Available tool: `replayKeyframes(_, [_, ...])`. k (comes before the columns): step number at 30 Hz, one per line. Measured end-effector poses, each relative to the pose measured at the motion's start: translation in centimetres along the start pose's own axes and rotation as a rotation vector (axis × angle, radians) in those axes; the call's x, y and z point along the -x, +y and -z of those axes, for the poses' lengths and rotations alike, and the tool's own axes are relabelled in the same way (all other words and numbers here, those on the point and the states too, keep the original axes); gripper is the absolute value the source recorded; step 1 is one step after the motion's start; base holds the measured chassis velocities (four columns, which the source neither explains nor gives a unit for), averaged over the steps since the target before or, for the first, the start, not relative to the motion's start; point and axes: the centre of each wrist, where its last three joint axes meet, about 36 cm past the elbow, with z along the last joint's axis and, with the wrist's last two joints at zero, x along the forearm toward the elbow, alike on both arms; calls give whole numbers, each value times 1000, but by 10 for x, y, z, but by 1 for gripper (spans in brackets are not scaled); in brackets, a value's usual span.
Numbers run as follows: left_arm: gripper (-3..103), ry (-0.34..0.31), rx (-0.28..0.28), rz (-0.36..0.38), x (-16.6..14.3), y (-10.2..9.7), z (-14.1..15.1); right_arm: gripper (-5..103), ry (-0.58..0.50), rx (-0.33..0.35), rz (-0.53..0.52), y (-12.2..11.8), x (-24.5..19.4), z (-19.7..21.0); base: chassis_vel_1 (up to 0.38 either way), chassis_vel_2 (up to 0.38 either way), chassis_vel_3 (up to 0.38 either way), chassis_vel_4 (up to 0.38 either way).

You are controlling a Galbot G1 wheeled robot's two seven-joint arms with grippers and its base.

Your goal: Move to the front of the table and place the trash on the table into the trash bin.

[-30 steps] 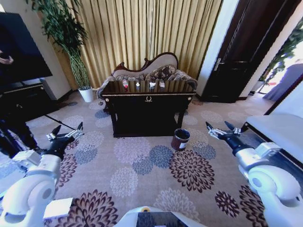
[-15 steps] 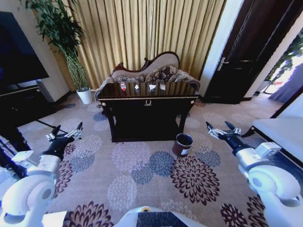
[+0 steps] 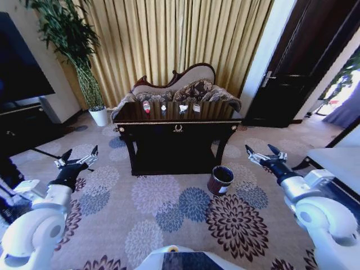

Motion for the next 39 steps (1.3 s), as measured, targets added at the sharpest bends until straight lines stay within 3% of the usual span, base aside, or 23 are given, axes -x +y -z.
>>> replayKeyframes(39, [100,-18,-7,-22,0,0,-2,100,-2,1,-3,-3,5,-1,-147,149,151,-156])
